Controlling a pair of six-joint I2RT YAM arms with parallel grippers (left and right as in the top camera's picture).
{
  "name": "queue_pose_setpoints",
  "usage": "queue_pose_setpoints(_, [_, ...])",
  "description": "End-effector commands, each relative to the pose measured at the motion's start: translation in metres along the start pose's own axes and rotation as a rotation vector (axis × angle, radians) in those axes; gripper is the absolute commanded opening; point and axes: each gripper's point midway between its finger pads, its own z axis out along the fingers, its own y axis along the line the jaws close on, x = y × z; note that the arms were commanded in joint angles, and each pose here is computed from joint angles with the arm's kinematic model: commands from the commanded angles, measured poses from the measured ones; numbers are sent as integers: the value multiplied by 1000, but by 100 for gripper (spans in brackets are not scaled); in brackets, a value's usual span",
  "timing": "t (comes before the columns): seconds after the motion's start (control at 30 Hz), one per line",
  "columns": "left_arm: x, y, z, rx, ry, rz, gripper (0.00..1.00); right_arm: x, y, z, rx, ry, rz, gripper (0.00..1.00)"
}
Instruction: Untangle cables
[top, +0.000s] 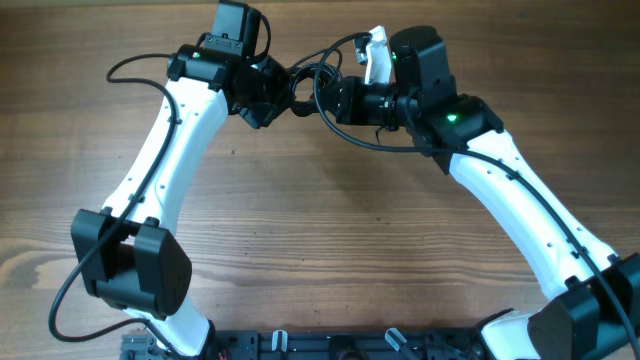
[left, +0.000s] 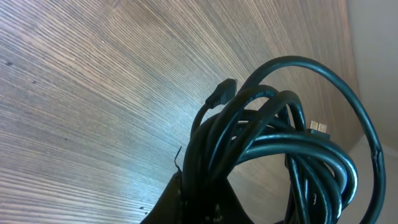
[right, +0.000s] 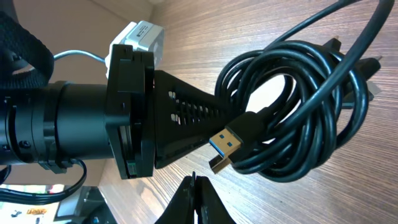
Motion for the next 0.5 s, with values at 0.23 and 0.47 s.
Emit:
queue_pose_setpoints(0.23, [14,-11,-2,44,69,1,4,-18,-6,0,63,-78,-11,4])
queue_pose_setpoints(0.47, [26,-15,0,50,97,18,4,-20,-8,1,70,-88,-13,4])
